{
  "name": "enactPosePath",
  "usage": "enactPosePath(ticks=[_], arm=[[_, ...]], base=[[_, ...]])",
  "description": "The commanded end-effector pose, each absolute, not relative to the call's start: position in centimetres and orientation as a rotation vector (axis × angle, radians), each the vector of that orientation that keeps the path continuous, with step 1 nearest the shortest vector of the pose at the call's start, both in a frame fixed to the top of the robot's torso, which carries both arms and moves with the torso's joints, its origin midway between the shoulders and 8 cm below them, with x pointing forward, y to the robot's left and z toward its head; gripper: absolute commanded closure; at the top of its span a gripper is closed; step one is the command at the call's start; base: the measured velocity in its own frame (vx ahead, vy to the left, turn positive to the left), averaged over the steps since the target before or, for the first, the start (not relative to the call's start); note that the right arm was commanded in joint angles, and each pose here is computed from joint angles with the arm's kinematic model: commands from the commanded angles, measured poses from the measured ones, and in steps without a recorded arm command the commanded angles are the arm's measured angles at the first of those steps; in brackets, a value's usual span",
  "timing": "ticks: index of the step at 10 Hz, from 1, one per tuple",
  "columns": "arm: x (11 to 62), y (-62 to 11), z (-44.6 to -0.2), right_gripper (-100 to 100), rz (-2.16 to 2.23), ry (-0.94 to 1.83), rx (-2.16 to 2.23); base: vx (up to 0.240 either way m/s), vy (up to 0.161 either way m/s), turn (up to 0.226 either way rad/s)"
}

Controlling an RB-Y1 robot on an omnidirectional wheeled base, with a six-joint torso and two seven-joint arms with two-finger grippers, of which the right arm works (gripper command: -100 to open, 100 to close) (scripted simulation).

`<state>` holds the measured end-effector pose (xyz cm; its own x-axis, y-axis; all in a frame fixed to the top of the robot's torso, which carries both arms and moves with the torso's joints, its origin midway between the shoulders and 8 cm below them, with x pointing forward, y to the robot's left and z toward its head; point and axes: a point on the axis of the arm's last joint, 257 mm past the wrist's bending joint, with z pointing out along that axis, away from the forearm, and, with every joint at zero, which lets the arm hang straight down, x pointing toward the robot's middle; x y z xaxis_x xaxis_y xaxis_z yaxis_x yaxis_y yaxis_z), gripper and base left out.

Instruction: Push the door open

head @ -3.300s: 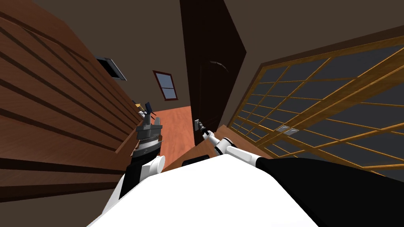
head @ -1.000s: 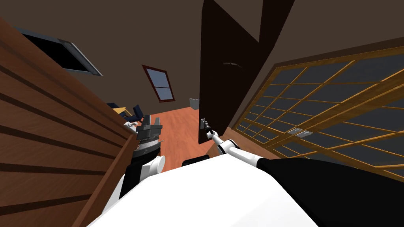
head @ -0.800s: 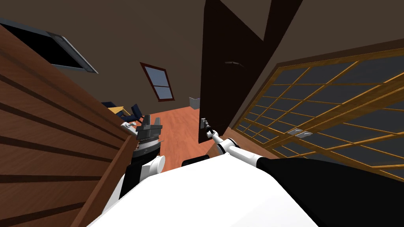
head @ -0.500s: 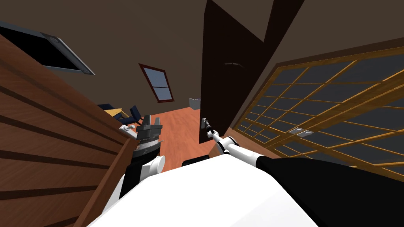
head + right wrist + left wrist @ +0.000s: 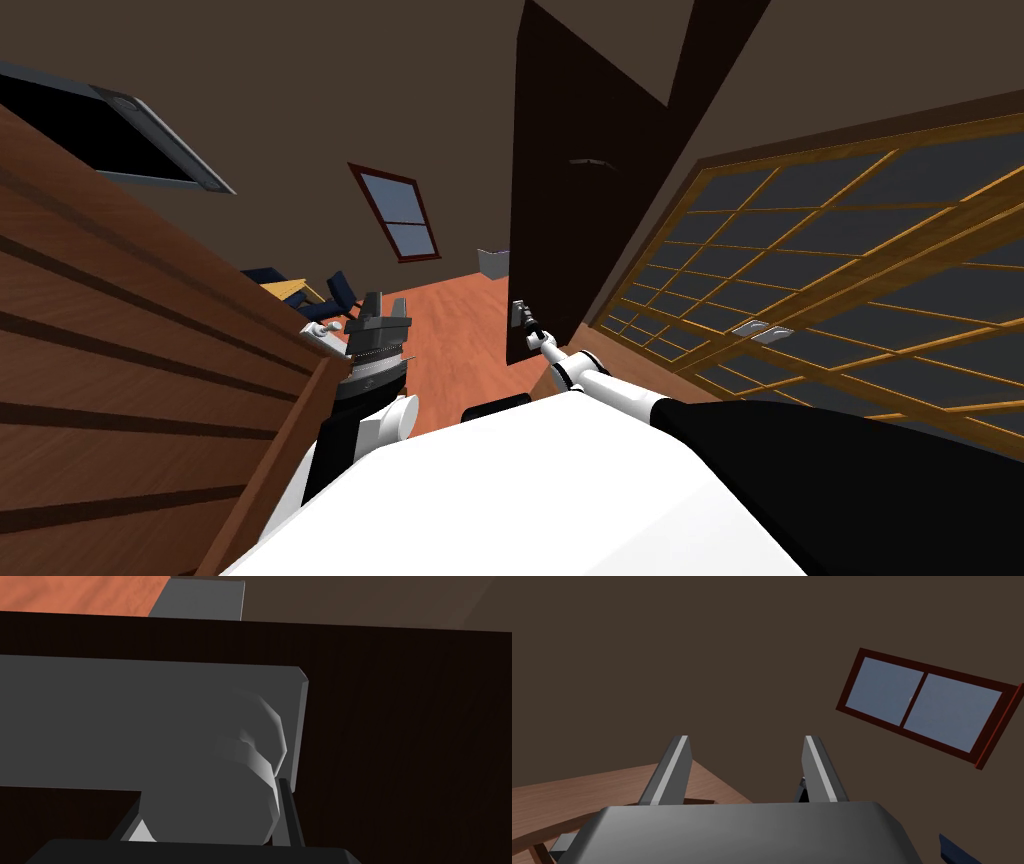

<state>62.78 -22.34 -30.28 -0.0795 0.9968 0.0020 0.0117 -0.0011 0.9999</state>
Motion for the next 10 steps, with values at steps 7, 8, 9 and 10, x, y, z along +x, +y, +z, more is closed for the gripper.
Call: enactPosePath(ticks=[7, 8, 9, 10], arm=[[63.0, -25.9, -29.8, 100, 1.219, 1.227, 1.2], [63.0, -26.2, -29.8, 100, 1.214, 1.223, 1.204], [62.9, -26.9, -29.8, 100, 1.205, 1.214, 1.21], [62.9, -26.9, -29.9, 100, 1.204, 1.215, 1.211]], base=[[0.104, 0.086, -0.04], [0.165, 0.072, -0.037], [0.157, 0.081, -0.049], [0.122, 0.063, -0.013]])
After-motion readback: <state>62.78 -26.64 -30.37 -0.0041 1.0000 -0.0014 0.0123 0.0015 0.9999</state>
